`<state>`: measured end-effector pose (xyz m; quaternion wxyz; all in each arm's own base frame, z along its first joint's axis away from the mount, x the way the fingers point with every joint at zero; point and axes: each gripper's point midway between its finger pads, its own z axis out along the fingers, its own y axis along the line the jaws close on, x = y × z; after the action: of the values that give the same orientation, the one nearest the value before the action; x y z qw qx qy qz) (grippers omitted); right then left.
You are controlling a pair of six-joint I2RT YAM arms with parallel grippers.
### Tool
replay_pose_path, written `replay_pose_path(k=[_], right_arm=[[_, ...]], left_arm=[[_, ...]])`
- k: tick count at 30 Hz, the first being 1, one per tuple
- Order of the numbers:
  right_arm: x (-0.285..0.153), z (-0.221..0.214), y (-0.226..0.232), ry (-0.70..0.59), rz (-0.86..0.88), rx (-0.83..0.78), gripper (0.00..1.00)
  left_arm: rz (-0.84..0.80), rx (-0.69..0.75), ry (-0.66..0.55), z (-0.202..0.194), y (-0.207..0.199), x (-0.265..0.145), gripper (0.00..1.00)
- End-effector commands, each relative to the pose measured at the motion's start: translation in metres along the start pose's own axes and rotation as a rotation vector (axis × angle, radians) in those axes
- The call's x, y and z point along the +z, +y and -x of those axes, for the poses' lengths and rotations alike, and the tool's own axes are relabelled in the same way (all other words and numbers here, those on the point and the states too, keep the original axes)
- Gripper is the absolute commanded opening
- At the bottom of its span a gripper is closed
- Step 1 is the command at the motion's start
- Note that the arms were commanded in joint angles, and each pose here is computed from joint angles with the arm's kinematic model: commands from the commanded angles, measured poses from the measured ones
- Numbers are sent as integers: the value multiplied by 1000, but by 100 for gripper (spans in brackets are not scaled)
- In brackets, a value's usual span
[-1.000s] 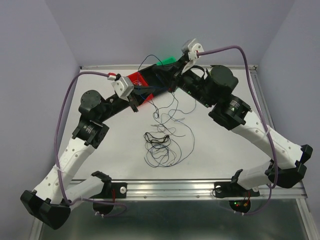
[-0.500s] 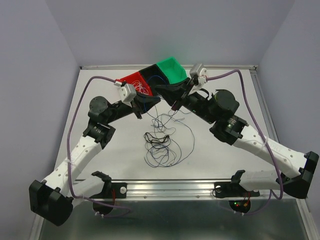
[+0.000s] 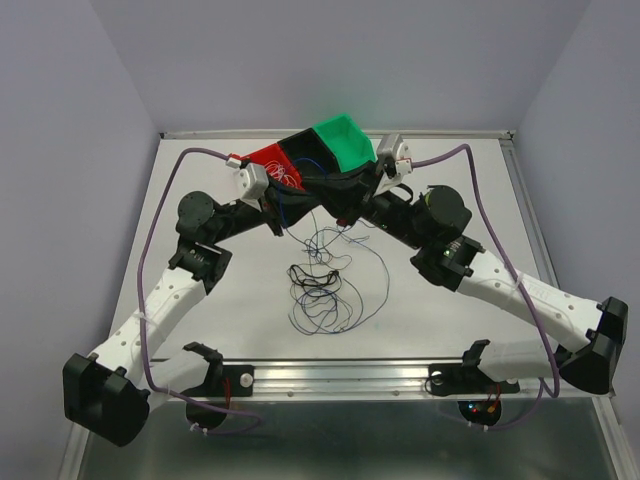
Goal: Untangle the cables
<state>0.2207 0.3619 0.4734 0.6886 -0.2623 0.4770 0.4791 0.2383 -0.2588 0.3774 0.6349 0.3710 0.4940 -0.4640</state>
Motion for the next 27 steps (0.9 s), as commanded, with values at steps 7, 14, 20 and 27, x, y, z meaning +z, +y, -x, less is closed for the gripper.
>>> replay_pose_path(k=[7, 14, 20, 27], right_arm=[[1, 20, 6, -76, 24, 5, 1], [3, 17, 10, -71, 41, 31, 1], [5, 16, 12, -67, 54, 62, 0], [-10, 21, -5, -92, -54, 43, 26]], left_arm=[[-76, 52, -56, 22, -18, -5, 25], [-66, 51, -65, 26, -17, -6, 22], [-35, 71, -77, 30, -11, -8, 3], [80, 101, -106, 39, 6, -12, 0]])
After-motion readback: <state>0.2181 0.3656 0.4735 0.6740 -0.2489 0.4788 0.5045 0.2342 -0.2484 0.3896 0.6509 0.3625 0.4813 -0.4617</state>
